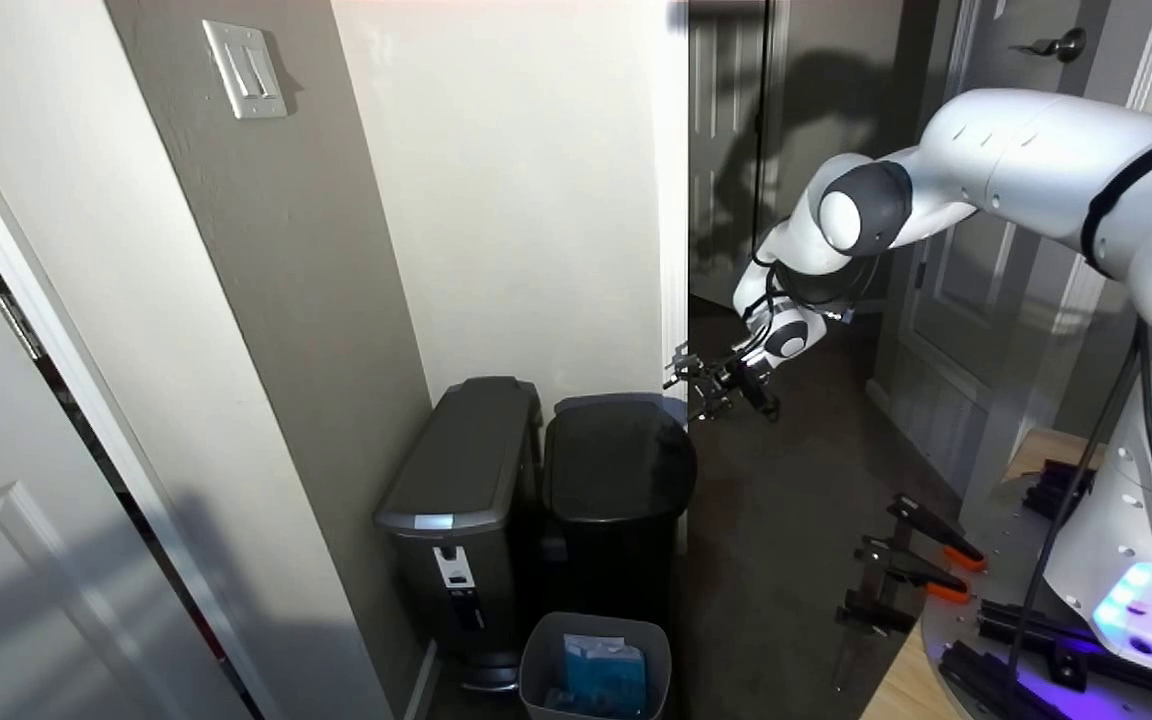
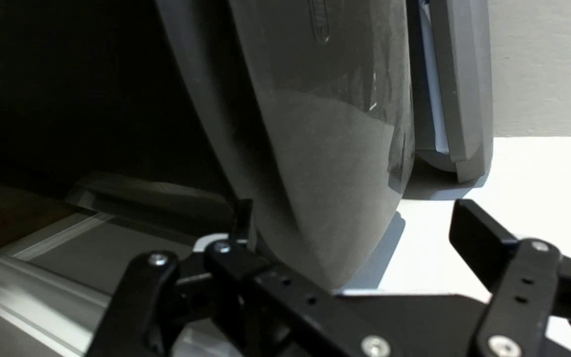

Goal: Open the bin on the right

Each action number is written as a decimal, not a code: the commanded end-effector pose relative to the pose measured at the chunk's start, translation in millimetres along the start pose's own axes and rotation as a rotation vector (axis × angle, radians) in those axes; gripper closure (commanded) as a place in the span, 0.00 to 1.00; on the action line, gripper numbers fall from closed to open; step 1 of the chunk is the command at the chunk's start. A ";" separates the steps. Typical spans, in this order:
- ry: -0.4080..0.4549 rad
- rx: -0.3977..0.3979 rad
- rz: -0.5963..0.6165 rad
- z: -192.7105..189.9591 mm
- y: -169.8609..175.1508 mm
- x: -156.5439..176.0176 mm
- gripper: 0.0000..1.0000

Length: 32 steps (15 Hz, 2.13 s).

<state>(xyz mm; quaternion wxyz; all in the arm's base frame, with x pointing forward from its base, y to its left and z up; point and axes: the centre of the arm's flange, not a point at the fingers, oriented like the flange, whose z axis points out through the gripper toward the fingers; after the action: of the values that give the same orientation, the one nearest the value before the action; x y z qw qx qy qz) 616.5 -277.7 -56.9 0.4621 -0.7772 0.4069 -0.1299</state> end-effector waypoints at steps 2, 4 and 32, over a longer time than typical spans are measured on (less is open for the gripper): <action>0.029 0.002 0.034 14.2 7.3 17.1 0.00; 0.029 -0.013 0.033 16.5 10.9 17.3 0.00; -0.006 -0.192 -0.078 -27.0 -91.2 -80.1 0.00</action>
<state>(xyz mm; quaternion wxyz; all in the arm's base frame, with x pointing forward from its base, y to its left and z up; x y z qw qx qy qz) 624.4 -227.6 4.7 0.3952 -0.8238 0.3933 -0.1023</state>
